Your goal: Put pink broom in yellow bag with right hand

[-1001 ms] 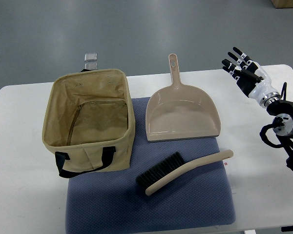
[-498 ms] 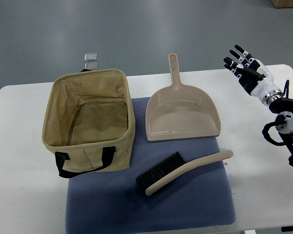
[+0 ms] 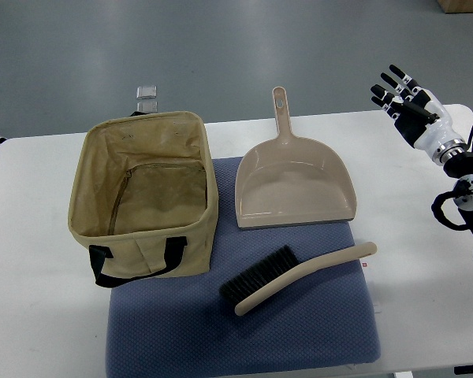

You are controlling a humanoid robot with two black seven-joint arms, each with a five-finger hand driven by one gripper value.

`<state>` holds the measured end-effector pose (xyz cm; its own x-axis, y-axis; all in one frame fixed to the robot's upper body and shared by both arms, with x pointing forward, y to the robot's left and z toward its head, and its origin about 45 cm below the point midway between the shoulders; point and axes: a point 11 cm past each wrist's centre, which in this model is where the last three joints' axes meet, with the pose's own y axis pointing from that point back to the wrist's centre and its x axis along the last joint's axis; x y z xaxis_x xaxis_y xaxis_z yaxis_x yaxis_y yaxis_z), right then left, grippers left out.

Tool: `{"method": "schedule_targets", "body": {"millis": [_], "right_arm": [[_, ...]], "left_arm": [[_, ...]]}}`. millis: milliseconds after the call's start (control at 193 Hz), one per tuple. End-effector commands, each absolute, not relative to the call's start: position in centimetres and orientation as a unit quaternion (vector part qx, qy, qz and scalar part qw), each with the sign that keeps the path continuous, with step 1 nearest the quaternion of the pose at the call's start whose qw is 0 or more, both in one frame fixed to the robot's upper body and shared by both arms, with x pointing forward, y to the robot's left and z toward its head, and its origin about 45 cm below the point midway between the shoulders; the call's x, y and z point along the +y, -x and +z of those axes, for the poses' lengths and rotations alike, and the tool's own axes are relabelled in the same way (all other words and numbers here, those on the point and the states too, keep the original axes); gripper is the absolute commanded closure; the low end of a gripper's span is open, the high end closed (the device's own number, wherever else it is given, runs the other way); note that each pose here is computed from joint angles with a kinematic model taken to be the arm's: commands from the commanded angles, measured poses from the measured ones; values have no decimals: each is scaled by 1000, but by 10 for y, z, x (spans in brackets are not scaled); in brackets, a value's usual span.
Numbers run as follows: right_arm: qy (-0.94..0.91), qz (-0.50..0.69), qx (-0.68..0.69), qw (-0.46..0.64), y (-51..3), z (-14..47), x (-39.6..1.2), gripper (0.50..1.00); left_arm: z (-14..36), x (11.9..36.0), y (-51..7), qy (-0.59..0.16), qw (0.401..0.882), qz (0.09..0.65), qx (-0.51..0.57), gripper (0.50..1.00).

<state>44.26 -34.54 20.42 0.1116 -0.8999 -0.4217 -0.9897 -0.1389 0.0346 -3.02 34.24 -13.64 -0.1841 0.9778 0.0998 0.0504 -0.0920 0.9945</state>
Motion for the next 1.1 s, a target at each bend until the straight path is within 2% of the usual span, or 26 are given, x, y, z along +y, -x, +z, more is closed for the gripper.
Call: {"method": "schedule_targets", "body": {"millis": [0, 798, 1094], "right_arm": [[743, 171, 634, 131, -442, 207, -346, 570], [770, 153, 608, 121, -439, 214, -350, 570], [813, 96, 567, 91, -443, 242, -353, 572]], "left_arm": [[-136, 342, 30, -485, 416, 558, 530, 500], [-136, 342, 30, -485, 416, 558, 530, 500], [-136, 342, 30, -485, 416, 558, 530, 500]]}}
